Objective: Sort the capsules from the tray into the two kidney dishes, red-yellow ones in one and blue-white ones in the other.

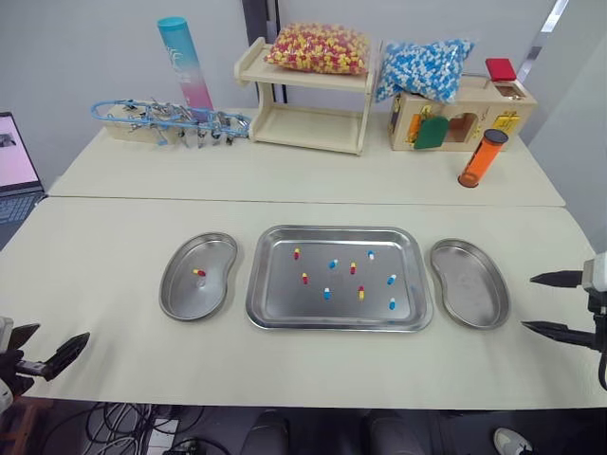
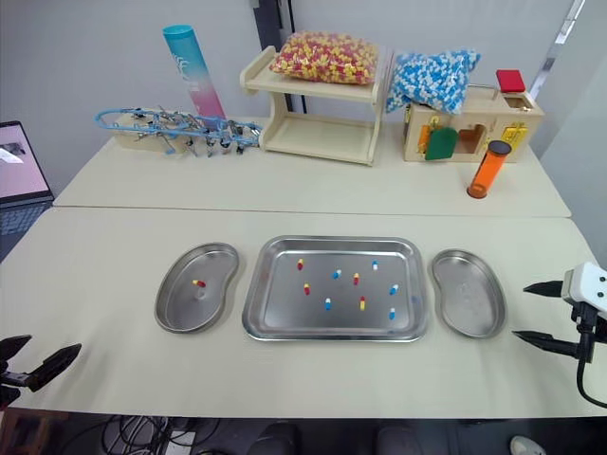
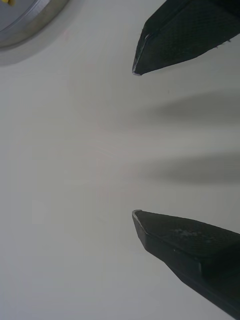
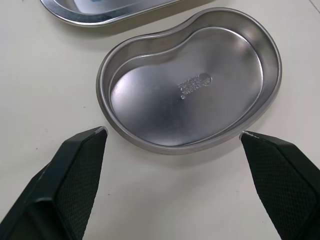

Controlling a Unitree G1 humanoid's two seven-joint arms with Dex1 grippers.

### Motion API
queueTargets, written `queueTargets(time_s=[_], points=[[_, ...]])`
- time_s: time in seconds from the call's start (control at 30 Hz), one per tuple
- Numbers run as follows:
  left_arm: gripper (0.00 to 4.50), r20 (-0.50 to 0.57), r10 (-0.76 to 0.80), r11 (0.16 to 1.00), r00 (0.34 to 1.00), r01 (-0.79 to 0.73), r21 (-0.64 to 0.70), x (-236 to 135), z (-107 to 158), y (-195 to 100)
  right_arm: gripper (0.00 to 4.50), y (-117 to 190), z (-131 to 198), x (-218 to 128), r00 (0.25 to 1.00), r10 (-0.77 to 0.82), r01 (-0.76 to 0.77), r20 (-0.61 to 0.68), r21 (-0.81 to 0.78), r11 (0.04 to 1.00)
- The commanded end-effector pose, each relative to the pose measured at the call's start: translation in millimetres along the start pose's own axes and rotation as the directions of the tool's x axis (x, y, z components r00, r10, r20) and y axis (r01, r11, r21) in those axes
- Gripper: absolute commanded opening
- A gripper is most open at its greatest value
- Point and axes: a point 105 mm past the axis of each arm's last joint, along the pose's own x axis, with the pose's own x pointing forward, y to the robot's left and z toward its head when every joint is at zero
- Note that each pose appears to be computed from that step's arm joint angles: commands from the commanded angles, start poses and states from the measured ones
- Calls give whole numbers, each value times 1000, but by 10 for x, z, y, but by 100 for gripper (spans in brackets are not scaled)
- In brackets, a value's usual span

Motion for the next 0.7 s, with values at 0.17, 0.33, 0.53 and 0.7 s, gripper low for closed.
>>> queueTargets(time_s=[0.17, 0.33, 0.53, 0.7], points=[[447, 68, 27, 999, 997, -28, 21, -81, 186, 21, 450, -84, 111, -19, 1000, 5, -5, 0, -70, 998], [447, 83, 26, 999, 996, -28, 24, -95, 237, 11, 450, -104, 134, 13, 1000, 19, -18, 5, -94, 995], [447, 86, 28, 999, 996, -31, 24, -100, 236, 0, 450, -115, 147, 32, 999, 31, -30, 6, -117, 993], [447, 83, 11, 1000, 996, -12, 20, -79, 225, -58, 450, -63, 223, 99, 996, 76, -71, 37, -113, 991]])
